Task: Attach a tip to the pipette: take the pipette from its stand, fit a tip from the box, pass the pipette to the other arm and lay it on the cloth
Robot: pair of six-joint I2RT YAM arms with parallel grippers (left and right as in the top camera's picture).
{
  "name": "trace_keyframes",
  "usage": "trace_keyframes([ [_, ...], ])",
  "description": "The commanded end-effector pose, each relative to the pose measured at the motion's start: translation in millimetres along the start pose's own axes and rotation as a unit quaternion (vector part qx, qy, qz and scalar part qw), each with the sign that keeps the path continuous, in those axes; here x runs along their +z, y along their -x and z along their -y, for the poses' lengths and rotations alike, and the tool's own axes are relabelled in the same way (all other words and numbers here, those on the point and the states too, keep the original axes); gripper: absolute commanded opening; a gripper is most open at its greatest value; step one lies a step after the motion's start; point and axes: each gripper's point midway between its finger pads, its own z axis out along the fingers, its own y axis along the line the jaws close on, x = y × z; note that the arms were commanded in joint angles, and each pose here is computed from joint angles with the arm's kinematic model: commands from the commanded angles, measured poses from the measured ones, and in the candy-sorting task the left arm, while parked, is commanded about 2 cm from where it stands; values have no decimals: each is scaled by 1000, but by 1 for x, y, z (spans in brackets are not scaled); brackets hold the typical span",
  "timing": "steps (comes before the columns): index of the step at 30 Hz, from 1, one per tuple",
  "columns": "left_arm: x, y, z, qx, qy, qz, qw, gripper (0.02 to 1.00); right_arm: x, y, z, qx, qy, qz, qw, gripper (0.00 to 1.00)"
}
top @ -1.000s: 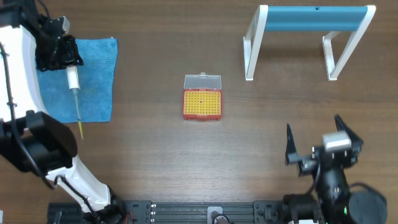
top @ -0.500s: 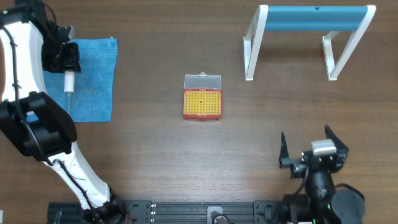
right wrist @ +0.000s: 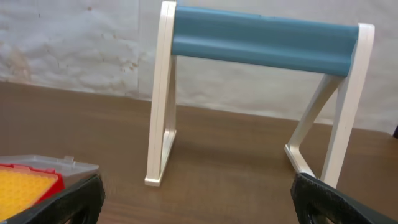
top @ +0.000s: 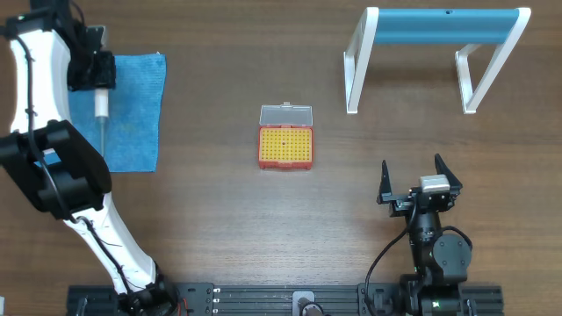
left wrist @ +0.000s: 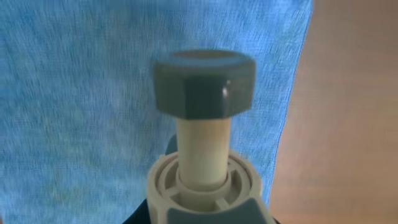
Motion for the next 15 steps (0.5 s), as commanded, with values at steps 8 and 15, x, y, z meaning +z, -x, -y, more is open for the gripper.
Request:
trace_keyframes([
  [8,42,21,1,-17,2,13,1000,27,-1,-22,-1,16,0,-44,999,974],
  [15,67,23,9,-10,-4,4,1000,27,-1,-22,-1,16,0,-44,999,974],
])
